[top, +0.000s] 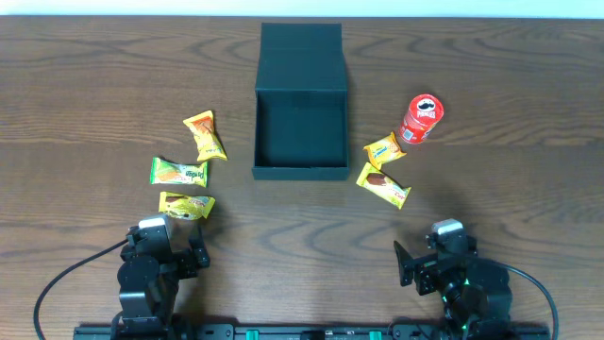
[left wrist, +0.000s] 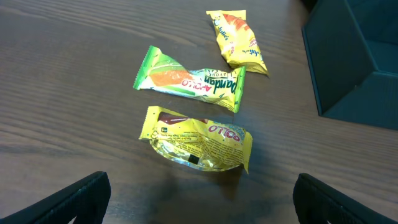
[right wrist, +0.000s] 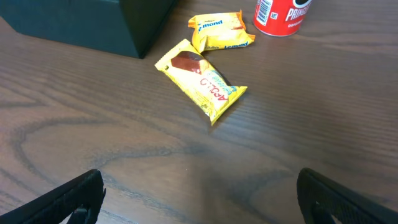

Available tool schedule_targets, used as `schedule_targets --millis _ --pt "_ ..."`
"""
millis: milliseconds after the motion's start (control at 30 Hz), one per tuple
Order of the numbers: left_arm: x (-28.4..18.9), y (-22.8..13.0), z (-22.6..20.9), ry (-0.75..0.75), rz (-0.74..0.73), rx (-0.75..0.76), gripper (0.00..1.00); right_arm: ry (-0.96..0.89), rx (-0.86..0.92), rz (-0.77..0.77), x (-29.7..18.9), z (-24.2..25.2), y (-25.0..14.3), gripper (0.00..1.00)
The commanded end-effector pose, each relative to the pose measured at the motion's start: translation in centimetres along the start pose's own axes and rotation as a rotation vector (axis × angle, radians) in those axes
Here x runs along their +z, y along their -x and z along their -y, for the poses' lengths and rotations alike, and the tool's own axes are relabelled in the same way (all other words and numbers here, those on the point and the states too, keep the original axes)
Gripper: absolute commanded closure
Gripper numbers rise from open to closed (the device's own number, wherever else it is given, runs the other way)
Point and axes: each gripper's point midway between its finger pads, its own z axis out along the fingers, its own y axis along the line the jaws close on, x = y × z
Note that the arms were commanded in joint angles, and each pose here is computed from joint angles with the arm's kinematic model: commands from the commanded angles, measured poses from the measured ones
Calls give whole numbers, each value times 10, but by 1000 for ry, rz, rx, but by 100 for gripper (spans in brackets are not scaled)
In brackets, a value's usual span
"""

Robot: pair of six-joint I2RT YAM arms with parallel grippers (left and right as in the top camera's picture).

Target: Pack container

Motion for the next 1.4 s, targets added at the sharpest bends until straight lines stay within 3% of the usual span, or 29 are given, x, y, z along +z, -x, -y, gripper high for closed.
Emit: schedule_targets --millis 0,1033,1167,1267,1367 --pt "1 -2 -3 16 -4 9 5 4 -13 -2 1 -1 -1 1" --pt "1 -2 -3 16 -4 9 5 4 -14 -1 1 -1 -1 1" --pt "1 -2 -3 16 -4 9 5 11 -17 81 0 -2 19 1" --pt "1 -2 -3 16 -4 9 5 110 92 262 -9 -17 64 1" --pt "1 -2 -3 16 -4 9 5 329 417 329 -23 -42 93 1"
